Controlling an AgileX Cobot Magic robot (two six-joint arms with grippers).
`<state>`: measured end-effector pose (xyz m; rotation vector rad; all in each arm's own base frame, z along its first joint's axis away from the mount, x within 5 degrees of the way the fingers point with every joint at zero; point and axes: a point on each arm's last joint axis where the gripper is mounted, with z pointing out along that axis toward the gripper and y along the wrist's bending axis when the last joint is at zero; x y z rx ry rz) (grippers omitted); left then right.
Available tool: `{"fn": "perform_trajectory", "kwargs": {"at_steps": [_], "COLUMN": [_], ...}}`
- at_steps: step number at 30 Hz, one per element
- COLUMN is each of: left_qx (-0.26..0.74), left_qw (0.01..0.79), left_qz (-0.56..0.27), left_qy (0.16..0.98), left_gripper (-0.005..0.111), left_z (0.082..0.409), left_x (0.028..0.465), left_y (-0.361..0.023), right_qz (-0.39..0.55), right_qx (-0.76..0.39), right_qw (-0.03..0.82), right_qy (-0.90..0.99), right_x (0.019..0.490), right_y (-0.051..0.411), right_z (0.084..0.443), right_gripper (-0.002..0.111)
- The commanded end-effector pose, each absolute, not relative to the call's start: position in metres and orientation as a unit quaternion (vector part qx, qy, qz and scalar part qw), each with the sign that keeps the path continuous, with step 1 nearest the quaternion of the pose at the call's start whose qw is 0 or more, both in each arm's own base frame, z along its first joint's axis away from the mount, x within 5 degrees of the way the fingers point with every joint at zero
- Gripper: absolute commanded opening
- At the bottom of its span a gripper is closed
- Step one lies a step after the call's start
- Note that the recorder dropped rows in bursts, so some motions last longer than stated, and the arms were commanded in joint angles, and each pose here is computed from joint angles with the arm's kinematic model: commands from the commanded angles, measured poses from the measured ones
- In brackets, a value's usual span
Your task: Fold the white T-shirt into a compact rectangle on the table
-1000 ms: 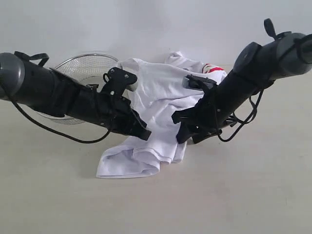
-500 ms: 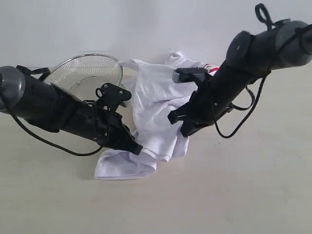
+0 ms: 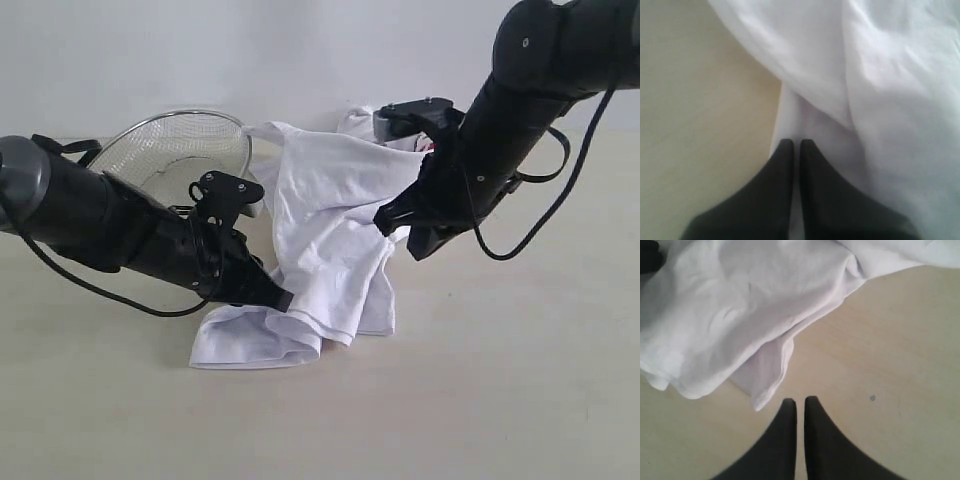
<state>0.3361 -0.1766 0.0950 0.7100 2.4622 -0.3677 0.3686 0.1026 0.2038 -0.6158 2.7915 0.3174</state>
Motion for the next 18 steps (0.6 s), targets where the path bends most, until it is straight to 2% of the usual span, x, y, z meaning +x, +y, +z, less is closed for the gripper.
{"fn": "perform_trajectory", "kwargs": {"at_steps": [1, 2, 5, 6, 8, 11, 13, 16, 18], "left_qx": [0.262, 0.262, 0.262, 0.262, 0.262, 0.262, 0.262, 0.262, 0.262], "left_qw": [0.261, 0.261, 0.261, 0.261, 0.261, 0.261, 0.261, 0.261, 0.261], "left_qz": [-0.132, -0.132, -0.132, -0.132, -0.132, -0.132, -0.132, -0.132, -0.132], "left_qy": [0.92, 0.92, 0.92, 0.92, 0.92, 0.92, 0.92, 0.92, 0.92], "left_gripper": [0.005, 0.005, 0.005, 0.005, 0.005, 0.005, 0.005, 0.005, 0.005], "left_z": [0.088, 0.088, 0.088, 0.088, 0.088, 0.088, 0.088, 0.088, 0.088], "left_x": [0.332, 0.332, 0.332, 0.332, 0.332, 0.332, 0.332, 0.332, 0.332], "left_y": [-0.174, -0.174, -0.174, -0.174, -0.174, -0.174, -0.174, -0.174, -0.174], "right_qz": [0.107, 0.108, 0.108, 0.108, 0.11, 0.12, 0.129, 0.144, 0.15], "right_qx": [-0.214, -0.214, -0.215, -0.214, -0.21, -0.203, -0.204, -0.207, -0.203], "right_qw": [0.116, 0.112, 0.101, 0.098, 0.094, 0.091, 0.092, 0.087, 0.084], "right_qy": [0.964, 0.964, 0.965, 0.966, 0.967, 0.968, 0.966, 0.964, 0.964], "right_x": [0.368, 0.368, 0.369, 0.369, 0.371, 0.375, 0.377, 0.378, 0.379], "right_y": [0.102, 0.102, 0.102, 0.102, 0.103, 0.106, 0.108, 0.111, 0.112], "right_z": [0.197, 0.196, 0.189, 0.186, 0.179, 0.166, 0.16, 0.152, 0.147], "right_gripper": [0.009, 0.015, 0.043, 0.048, 0.047, 0.029, 0.024, 0.028, 0.039]}}
